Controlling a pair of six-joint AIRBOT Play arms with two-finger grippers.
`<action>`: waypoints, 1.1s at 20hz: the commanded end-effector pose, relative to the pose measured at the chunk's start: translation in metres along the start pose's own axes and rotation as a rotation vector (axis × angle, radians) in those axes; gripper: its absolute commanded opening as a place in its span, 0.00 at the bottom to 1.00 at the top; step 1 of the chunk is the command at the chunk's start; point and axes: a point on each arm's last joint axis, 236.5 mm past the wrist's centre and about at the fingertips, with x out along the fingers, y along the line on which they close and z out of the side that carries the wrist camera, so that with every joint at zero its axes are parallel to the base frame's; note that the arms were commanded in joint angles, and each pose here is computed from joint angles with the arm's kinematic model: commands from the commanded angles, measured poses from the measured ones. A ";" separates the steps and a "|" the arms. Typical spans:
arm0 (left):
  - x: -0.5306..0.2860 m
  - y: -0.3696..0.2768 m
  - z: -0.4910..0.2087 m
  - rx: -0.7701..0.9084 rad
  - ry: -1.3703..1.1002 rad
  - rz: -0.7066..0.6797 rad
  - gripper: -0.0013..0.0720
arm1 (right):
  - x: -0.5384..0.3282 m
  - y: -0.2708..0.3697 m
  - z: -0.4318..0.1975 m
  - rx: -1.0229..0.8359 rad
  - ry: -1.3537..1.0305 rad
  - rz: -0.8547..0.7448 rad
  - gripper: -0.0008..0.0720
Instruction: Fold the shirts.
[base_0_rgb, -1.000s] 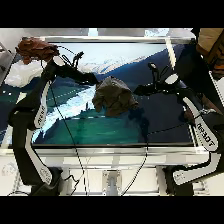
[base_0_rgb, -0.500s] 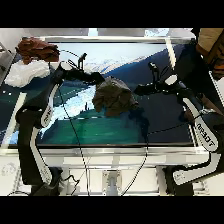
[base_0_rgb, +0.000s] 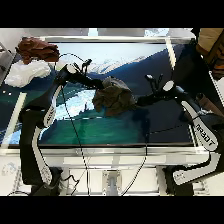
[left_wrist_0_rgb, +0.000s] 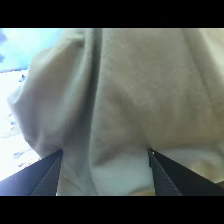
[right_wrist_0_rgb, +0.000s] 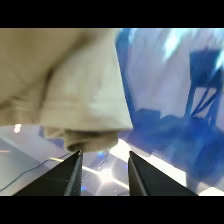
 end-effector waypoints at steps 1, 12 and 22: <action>0.000 0.006 -0.005 0.016 0.020 0.026 0.81 | 0.018 -0.002 -0.011 0.094 -0.035 0.018 0.48; 0.001 0.006 -0.005 0.016 0.020 0.025 0.81 | 0.018 -0.015 0.045 0.223 -0.304 0.007 0.06; -0.001 -0.015 0.004 0.069 -0.019 -0.060 0.03 | 0.001 -0.032 0.072 0.172 -0.389 -0.074 0.06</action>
